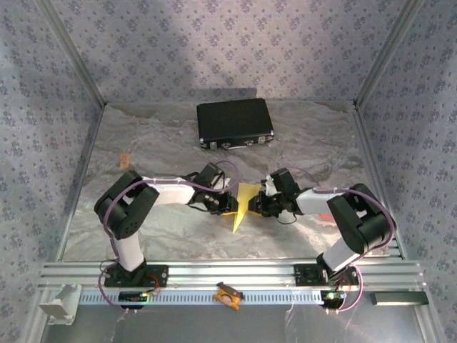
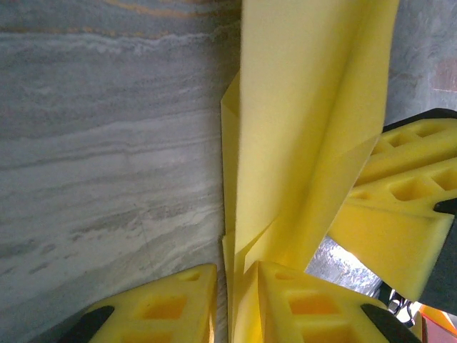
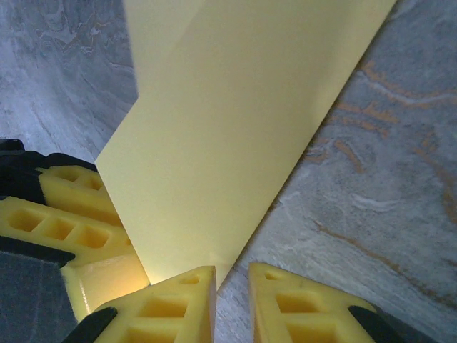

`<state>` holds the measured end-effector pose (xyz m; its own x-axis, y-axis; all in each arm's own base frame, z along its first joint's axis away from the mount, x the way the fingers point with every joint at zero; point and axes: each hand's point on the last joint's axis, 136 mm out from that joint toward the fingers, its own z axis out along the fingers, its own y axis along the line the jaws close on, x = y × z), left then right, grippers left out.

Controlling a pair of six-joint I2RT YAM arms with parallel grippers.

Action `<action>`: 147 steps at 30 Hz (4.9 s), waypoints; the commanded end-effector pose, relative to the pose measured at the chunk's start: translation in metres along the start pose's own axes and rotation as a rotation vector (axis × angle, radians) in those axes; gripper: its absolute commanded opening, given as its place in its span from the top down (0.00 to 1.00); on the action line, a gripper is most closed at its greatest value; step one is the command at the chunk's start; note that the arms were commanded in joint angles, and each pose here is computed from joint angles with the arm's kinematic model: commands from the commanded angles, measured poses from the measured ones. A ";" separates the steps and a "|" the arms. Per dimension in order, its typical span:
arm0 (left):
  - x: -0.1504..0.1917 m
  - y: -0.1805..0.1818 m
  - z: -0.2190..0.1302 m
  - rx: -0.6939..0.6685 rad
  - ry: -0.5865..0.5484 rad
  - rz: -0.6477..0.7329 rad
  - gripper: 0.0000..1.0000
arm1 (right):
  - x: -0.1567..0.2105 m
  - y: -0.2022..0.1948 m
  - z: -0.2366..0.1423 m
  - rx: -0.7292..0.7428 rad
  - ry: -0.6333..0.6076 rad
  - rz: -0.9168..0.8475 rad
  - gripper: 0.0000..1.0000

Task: Fold a paper plane with a square sheet of paper (pick it up from the middle)
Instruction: Move the paper plane to the center of the table.

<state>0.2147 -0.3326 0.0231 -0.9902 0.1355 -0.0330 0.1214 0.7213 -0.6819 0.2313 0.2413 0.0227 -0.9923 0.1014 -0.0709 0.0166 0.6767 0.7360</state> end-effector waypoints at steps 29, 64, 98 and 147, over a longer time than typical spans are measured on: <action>0.006 -0.025 0.013 0.090 0.034 0.064 0.91 | 0.006 0.001 0.008 -0.021 0.044 0.027 0.82; -0.013 0.030 -0.064 -0.586 -0.261 0.098 0.96 | -0.022 -0.003 -0.032 0.179 -0.156 -0.052 0.80; -0.009 0.034 -0.045 -0.585 -0.186 0.081 0.89 | -0.021 0.005 -0.026 0.135 -0.142 -0.063 0.78; 0.000 0.053 -0.021 -0.695 -0.137 0.046 0.73 | -0.023 0.002 -0.036 0.159 -0.174 -0.065 0.77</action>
<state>0.2317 -0.2827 0.0188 -0.9650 0.1335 -0.2260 0.1564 0.9839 -0.0869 0.2466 0.2179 0.0435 -0.9630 0.1651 -0.2129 -0.0039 0.7818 0.6236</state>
